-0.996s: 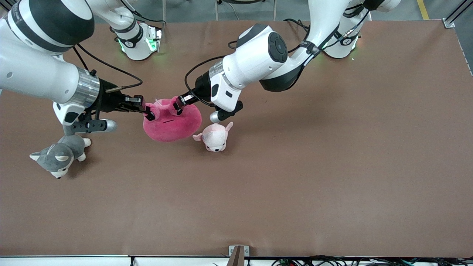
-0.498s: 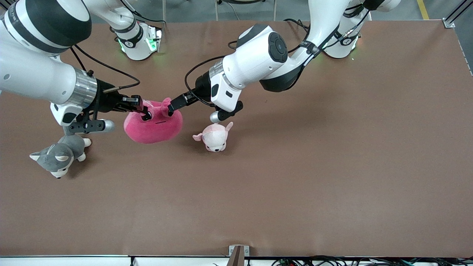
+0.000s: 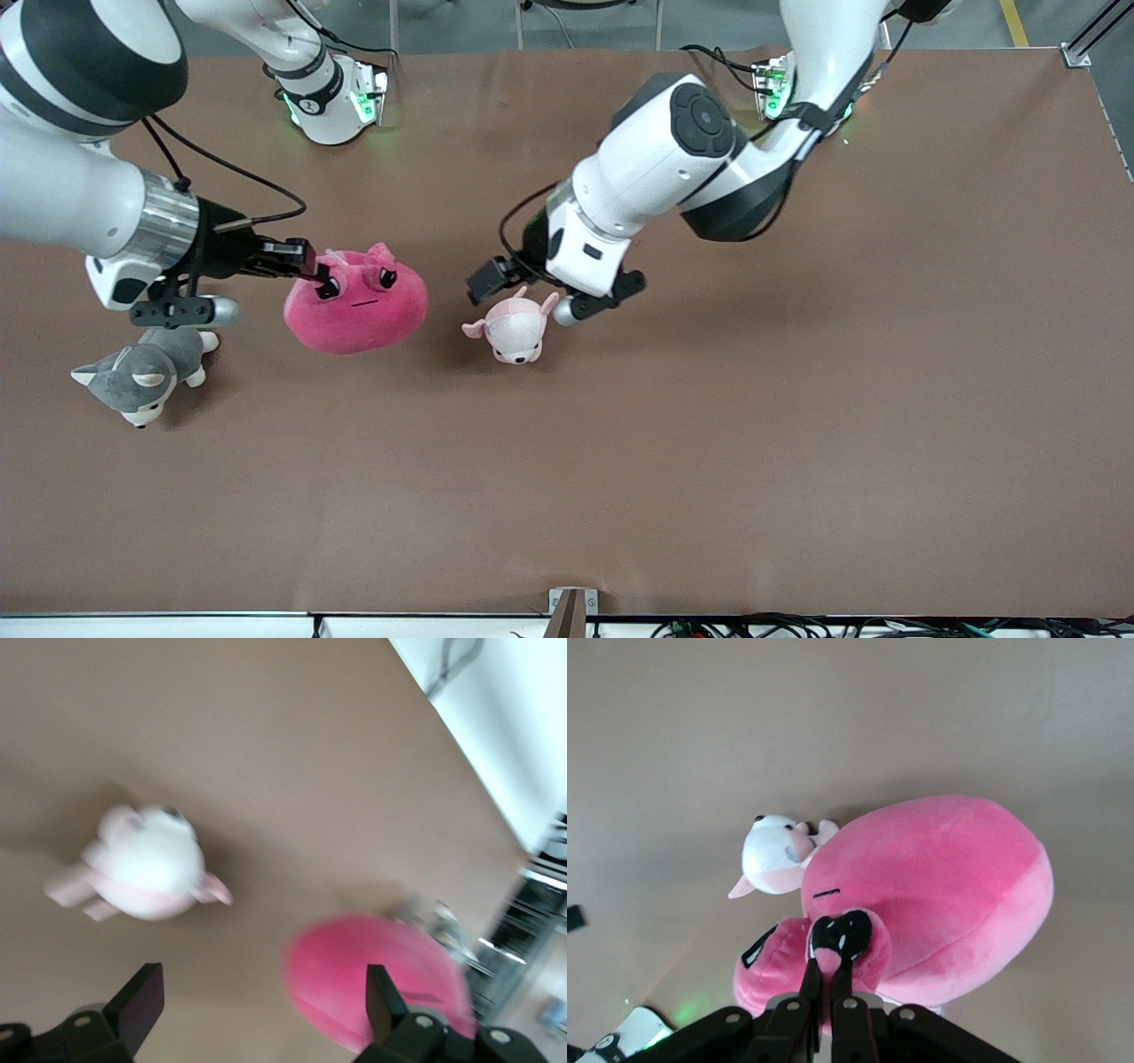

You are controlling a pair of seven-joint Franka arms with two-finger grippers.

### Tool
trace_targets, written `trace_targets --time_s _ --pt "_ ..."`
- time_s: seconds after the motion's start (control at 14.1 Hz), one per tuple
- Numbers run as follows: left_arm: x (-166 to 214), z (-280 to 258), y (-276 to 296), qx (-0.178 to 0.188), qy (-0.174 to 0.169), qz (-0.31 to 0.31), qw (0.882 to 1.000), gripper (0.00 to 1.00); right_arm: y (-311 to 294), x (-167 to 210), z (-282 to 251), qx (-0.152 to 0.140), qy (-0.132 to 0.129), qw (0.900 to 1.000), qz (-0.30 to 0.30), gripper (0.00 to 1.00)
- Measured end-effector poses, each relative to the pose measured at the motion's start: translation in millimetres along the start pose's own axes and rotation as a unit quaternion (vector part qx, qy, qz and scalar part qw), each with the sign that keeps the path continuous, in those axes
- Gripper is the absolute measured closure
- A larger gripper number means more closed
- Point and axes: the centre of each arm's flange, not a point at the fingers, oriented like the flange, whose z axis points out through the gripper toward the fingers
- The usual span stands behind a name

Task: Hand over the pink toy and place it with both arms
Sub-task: 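Open the left gripper and pull the pink toy away with the right gripper, then lower the pink toy beside the grey cat while the left gripper withdraws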

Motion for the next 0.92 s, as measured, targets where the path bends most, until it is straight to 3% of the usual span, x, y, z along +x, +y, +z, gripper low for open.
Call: trace_targets --time_s 0.21,0.5,0.64,0.92 --pt "16 -7 -19 0.093 0.056 0.064 0.992 0.0 31 9 -8 -0.027 0.011 0.999 0.019 0.93" --pt "59 -34 -50 0.195 0.086 0.154 0.965 0.0 91 37 8 -0.028 -0.008 0.999 0.04 0.93" --pt "87 -54 -63 0.217 0.103 0.152 0.959 0.0 127 56 29 -0.02 -0.027 0.998 0.044 0.93" --pt "127 -105 -84 0.233 0.115 0.153 0.953 0.0 162 79 70 0.028 -0.063 0.996 0.062 0.93"
